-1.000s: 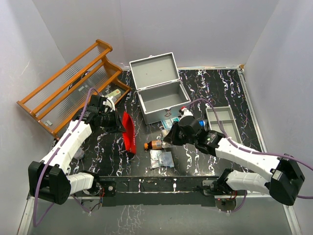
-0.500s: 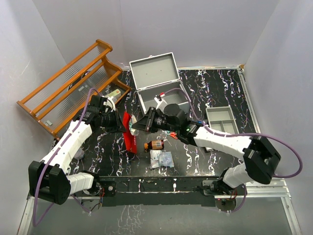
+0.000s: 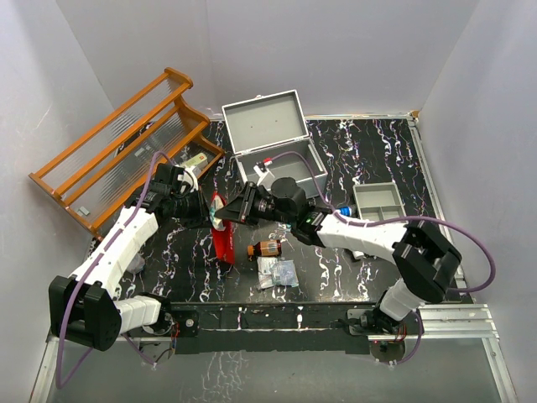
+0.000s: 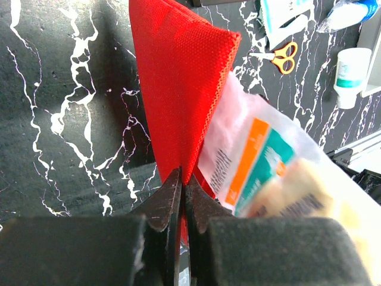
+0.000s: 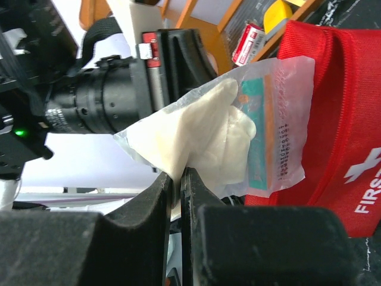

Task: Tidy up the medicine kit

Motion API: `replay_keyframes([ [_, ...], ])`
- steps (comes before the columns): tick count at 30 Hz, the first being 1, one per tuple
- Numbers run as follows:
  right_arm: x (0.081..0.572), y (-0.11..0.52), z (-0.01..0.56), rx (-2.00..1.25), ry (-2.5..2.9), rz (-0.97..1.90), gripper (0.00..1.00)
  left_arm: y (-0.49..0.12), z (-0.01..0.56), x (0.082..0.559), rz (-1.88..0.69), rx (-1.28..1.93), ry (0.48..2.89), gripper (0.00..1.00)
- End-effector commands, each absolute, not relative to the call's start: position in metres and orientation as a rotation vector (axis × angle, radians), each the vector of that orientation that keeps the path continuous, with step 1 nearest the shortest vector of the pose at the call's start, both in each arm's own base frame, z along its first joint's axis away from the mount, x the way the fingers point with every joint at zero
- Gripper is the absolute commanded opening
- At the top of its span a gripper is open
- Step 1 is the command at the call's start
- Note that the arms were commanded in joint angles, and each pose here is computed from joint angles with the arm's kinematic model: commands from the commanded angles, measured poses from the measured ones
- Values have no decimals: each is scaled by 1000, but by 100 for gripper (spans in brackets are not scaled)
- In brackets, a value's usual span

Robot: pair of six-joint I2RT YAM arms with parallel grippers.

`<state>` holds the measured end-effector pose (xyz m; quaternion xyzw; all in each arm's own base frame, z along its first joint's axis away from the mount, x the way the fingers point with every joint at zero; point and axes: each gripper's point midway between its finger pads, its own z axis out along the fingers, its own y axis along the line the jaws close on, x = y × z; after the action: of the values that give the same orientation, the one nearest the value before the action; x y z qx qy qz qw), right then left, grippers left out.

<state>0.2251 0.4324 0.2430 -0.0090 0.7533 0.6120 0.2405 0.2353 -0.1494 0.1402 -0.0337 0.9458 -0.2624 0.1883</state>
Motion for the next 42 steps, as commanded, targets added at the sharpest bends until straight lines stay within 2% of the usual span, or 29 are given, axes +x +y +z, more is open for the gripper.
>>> replay_keyframes([
  [1, 234, 438, 248, -28, 1999, 1663, 3, -153, 150, 230, -772, -72, 2646, 0],
  [13, 252, 440, 210, 13, 2089, 1515, 4, -151, 154, 226, -766, -32, 2639, 0],
  [23, 271, 429, 196, -3, 2157, 1275, 29, -150, 153, 218, -774, 21, 2651, 0],
  [34, 272, 429, 178, -66, 2247, 1149, 24, -151, 151, 220, -779, 10, 2656, 0],
  [42, 254, 431, 185, -134, 2257, 1084, 21, -151, 148, 222, -769, 5, 2661, 0],
])
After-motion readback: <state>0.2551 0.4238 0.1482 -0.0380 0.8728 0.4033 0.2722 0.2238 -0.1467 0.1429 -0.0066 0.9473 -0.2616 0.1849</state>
